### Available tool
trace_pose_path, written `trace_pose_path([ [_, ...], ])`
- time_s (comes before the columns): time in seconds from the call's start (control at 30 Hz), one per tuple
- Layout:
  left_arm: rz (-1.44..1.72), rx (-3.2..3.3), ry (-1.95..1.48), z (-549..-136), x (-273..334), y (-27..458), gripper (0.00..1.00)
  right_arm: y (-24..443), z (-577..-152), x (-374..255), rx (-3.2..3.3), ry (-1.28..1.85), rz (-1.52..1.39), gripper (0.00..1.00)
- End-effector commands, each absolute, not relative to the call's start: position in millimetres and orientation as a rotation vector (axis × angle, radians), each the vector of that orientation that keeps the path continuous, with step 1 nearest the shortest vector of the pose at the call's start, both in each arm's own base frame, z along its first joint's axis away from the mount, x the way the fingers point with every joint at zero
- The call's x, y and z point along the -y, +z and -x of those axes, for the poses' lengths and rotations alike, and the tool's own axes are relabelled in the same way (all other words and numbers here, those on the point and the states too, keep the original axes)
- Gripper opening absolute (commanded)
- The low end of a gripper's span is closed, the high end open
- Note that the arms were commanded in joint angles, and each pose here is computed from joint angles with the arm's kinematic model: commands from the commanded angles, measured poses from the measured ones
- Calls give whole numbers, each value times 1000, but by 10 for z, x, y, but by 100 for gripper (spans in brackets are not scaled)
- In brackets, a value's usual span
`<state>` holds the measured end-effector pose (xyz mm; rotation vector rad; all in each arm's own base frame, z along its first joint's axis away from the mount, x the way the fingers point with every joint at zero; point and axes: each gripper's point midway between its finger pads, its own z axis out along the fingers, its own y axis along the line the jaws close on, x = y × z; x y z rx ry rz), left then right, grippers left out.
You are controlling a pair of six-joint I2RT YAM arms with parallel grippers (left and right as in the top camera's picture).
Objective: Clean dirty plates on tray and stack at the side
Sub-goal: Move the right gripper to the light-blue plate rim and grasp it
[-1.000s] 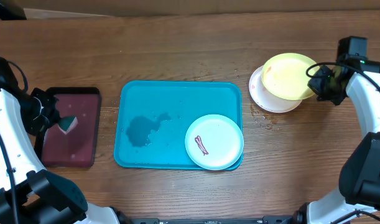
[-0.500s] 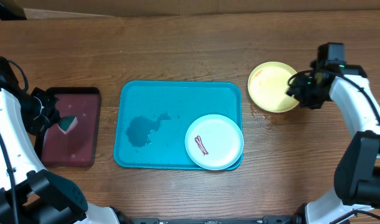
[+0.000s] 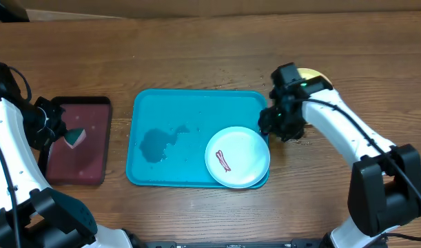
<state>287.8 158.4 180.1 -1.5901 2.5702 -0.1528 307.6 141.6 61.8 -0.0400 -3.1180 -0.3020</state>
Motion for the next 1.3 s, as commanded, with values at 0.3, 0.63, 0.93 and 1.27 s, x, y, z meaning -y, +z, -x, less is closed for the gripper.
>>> trace_pose_path([
  [0.3,1552,-2595,-153,-2891,-1564,1796,4,290,-2843,-1466,3130,-139,-26,56],
  [0.63,1552,-2594,-153,-2892,-1565,1796,4,291,-2815,-1507,3115,-176,-28,35],
  [0.93,1552,-2595,-153,-2891,-1564,1796,4,246,-2757,-1490,3098,-173,-28,34],
  [1.27,1551,-2594,-157,-2895,-1561,1796,4,208,-2734,-1482,3094,-172,-25,20],
])
